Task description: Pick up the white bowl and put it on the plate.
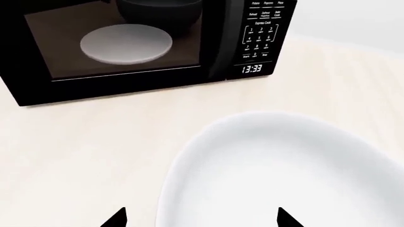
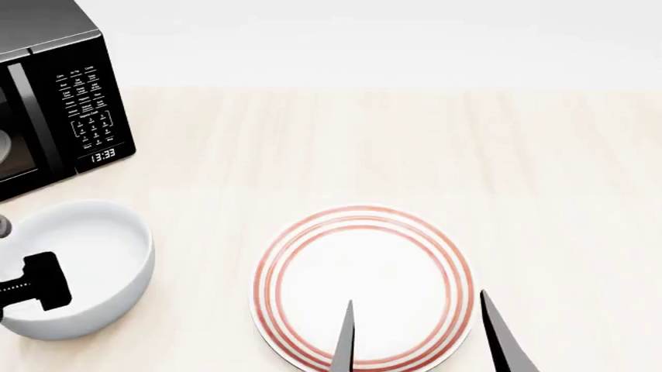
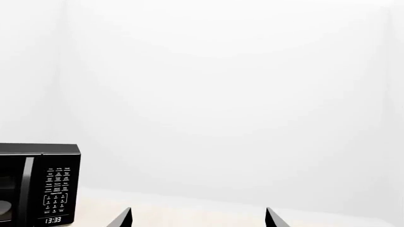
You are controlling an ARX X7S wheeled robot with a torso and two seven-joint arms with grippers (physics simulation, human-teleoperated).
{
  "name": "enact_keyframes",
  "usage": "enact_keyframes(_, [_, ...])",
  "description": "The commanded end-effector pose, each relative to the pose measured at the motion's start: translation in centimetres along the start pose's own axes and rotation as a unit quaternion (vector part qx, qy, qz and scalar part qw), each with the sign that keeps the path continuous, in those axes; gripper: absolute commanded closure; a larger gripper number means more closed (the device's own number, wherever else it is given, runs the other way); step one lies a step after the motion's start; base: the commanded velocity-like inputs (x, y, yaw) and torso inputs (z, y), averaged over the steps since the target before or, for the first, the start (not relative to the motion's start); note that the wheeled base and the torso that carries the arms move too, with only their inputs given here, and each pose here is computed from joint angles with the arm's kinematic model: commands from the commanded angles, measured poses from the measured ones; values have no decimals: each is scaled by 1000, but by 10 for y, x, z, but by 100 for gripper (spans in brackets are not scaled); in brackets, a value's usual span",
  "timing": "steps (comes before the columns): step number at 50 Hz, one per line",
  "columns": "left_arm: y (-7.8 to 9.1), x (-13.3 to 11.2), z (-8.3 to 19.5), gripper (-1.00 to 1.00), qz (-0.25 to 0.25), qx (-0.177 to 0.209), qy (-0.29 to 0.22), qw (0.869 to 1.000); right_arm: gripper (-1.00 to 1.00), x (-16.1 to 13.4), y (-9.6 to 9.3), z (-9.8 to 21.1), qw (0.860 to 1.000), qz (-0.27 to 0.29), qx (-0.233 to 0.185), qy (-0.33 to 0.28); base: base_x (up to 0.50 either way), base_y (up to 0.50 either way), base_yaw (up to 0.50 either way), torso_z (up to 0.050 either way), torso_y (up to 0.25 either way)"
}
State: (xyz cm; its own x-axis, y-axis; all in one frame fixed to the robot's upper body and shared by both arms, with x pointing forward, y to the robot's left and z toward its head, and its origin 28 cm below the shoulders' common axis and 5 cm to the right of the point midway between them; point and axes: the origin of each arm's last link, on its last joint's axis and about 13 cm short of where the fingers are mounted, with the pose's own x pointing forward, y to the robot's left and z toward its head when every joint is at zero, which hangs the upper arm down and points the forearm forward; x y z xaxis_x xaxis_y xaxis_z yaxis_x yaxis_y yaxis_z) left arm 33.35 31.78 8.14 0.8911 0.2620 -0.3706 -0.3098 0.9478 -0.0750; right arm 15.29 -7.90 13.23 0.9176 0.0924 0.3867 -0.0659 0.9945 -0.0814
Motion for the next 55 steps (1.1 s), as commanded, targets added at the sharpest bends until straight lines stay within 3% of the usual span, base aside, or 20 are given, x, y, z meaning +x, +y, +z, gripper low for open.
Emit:
enact_keyframes(1, [-5, 4, -8, -100, -9, -14, 13, 1000, -100, 3, -3, 0, 1000, -6, -1, -3, 0, 0, 0, 0, 0])
enact_keyframes(47, [-1, 8, -15, -100, 10, -20, 16, 1000, -100, 2, -1, -2, 1000, -2, -4, 0, 0, 0, 0, 0, 0])
enact_keyframes(48, [-1, 8, -16, 100, 10, -21, 16, 1000, -100, 2, -1, -2, 1000, -2, -3, 1, 0, 0, 0, 0, 0])
enact_keyframes(55, [0, 9, -17, 100, 11, -21, 17, 1000, -100, 2, -1, -2, 1000, -1, -3, 1, 0, 0, 0, 0, 0])
